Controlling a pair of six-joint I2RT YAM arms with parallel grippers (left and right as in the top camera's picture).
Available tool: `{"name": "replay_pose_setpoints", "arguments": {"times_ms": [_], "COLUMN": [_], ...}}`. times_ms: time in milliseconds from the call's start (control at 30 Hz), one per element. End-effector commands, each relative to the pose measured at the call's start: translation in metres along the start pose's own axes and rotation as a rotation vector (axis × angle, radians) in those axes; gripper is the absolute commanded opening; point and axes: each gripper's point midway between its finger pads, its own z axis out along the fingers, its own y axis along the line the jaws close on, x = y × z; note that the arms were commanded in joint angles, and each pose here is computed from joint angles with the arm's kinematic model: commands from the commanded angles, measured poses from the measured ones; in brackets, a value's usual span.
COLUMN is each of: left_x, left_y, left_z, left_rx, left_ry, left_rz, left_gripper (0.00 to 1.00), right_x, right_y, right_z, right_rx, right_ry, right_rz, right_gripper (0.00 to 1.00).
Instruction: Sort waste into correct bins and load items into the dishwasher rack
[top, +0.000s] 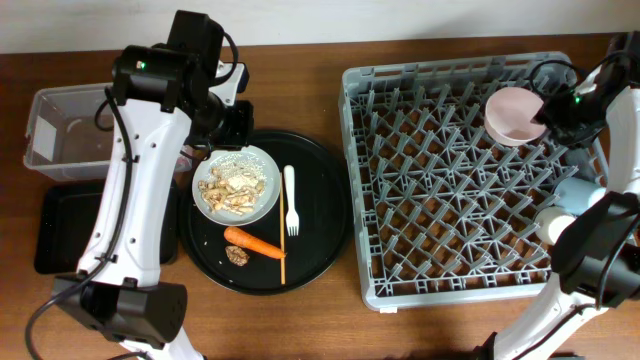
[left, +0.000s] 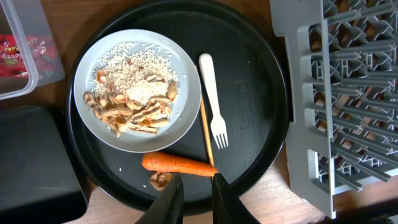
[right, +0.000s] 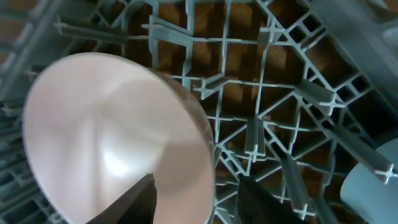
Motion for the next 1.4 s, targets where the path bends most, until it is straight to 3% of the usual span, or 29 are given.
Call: {"name": "replay_pose_setpoints", "arguments": {"times_ms": [0,33,100,200,300,467,600,633,900,1067,1233,1367], "left_x": [0.001,0.001,0.001,0.002,0.002,0.001,0.001,0.000,-0.001,-0.002,-0.002,-0.005], "left_y": [0.000,0.000,0.001,0.001,0.001,0.001,0.000,0.000,0.000,0.000,0.000,0.000], "left_z": [-0.008,-0.008,-0.008,-0.008,-0.008,-0.008,-0.008,-0.008,-0.008,-0.008,-0.008,-0.008], "left_rx": [-0.011,-0.011,-0.011,-0.011,-0.011,-0.011,-0.011,-0.010,-0.010,-0.010,-0.009,-0.008], "left_ry": [-0.020,-0.020,-0.019,-0.017,-0.017,-0.018,-0.020,-0.022,-0.029,-0.031,-0.034,-0.044], "left_rz": [0.017,0.017,0.017,0.017,0.017,0.017,0.017,0.017,0.018,0.019,0.019,0.020], "left_gripper": [0.16,0.16,0.16,0.17,0.17,0.17,0.16,0.16,0.17,0.16,0.16,0.17], "right_x": [0.001,0.000,0.001,0.000,-0.017,-0.024,-0.012,-0.011,-0.016,0.006,0.043,0.058], "right_y": [-0.011,-0.013,-0.014,-0.010,0.010,0.031,0.002,0.005,0.038,0.013,0.010,0.031], "right_z": [0.014,0.014,0.011,-0.001,-0.063,-0.204,-0.266,-0.270,-0.171,-0.093,-0.041,-0.030], "right_rx": [0.059,0.068,0.074,0.067,0.071,0.331,0.829,0.924,1.238,1.423,1.419,1.375], "right_ry": [0.020,0.018,0.016,-0.005,-0.173,-0.622,-0.914,-0.954,-0.800,-0.632,-0.554,-0.566], "right_rz": [-0.003,-0.004,-0.004,-0.009,-0.136,-0.224,0.024,0.018,-0.287,-0.505,-0.654,-0.721], "right_gripper": [0.28,0.16,0.04,0.04,0.04,0.04,0.04,0.04,0.04,0.04,0.04,0.04]}}
